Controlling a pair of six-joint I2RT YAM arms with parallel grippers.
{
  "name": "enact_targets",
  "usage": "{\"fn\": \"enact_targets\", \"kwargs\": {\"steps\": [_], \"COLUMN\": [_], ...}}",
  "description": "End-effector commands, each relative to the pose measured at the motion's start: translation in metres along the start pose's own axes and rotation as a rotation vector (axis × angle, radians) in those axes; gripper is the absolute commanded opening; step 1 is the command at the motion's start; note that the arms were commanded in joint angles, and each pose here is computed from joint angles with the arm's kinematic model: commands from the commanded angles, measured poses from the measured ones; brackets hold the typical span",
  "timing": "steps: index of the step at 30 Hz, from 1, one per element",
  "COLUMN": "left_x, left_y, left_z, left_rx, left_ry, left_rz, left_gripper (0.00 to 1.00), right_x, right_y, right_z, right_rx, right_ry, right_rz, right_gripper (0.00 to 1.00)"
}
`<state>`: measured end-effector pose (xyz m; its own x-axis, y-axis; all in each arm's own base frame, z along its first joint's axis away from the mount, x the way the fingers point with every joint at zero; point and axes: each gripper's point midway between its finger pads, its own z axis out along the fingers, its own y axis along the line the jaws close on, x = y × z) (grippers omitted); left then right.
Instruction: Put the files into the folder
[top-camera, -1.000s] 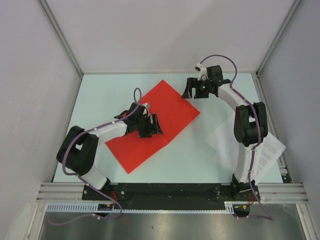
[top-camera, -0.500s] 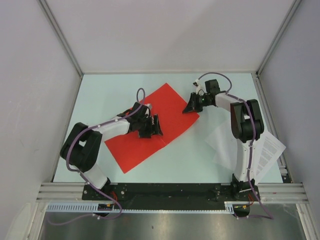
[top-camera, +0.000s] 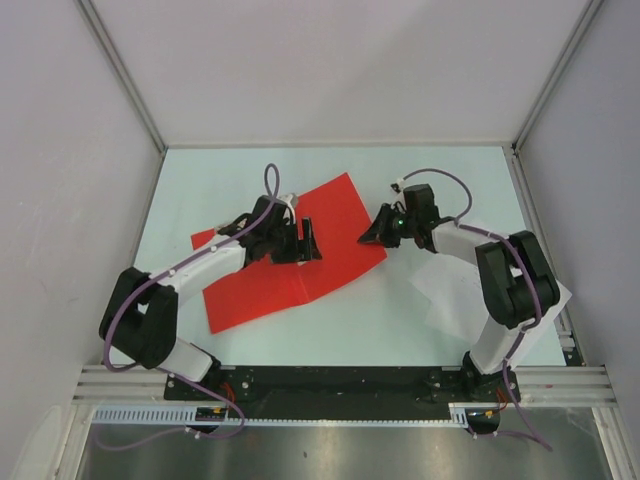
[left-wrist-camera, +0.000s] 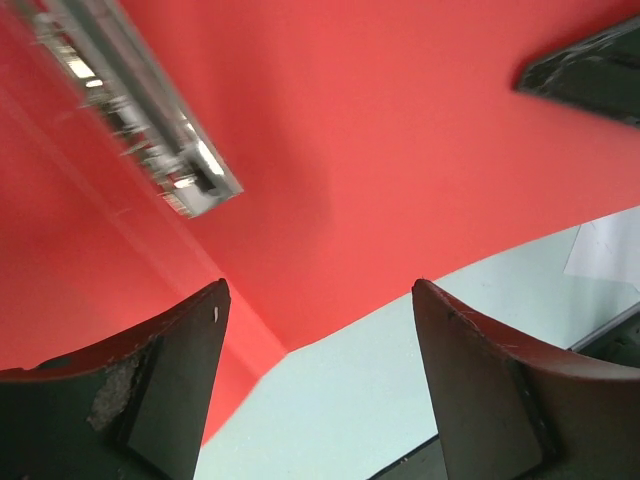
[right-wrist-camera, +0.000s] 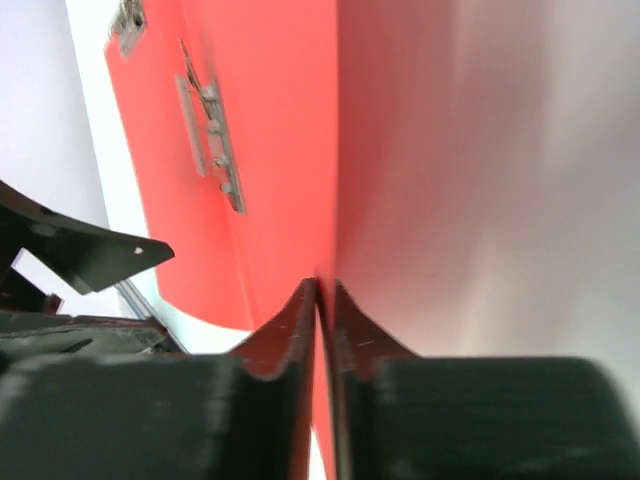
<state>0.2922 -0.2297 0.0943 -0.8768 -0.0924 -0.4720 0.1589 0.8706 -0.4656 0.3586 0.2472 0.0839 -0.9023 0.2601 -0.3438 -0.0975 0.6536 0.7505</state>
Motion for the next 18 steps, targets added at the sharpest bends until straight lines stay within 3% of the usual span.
{"fn": "enact_targets", "kwargs": {"steps": [1,2,3,4,5,7,12,16,18], "left_x": [-0.017,-0.019,-0.018,-0.018,-0.018,-0.021,-0.028,-0.03,-0.026], "left_y": [-0.027,-0.03,-0.037,-0.042,-0.048,-0.062,-0.117,-0.172,-0.22], "left_z": [-0.018,-0.02,-0.023,-0.025,-0.026,-0.03,-0.033,-0.014,-0.01], "left_rx": [0.095,0.115,0.15,0.168,0.186,0.219,0.327,0.37,0.439], "left_ry": [-0.049,-0.053,-0.048,-0.049,-0.049,-0.055,-0.081,-0.077,-0.067], "left_rz": [0.053,0.066,0.076,0.089,0.112,0.134,0.19,0.241,0.282], "left_gripper": [0.8,0.8,0.8,0.8,0.8,0.81,0.8,0.8,0.8], "right_x": [0.0,0.002,-0.002,-0.011,-0.004,-0.021,-0.027,-0.015,-0.007], "right_y": [0.012,0.006,0.007,-0.005,-0.019,-0.028,-0.103,-0.146,-0.16], "right_z": [0.008,0.003,-0.007,-0.02,-0.032,-0.068,-0.167,-0.228,-0.248], "right_rx": [0.02,0.046,0.06,0.136,0.225,0.347,0.709,0.78,0.791], "right_ry": [-0.06,-0.05,-0.066,-0.111,-0.096,-0.204,-0.369,-0.487,-0.538], "right_rz": [0.014,0.03,0.024,0.03,0.021,-0.011,0.186,0.374,0.457], "right_gripper": [0.23,0.42,0.51,0.68,0.75,0.87,0.98,1.0,1.0]}}
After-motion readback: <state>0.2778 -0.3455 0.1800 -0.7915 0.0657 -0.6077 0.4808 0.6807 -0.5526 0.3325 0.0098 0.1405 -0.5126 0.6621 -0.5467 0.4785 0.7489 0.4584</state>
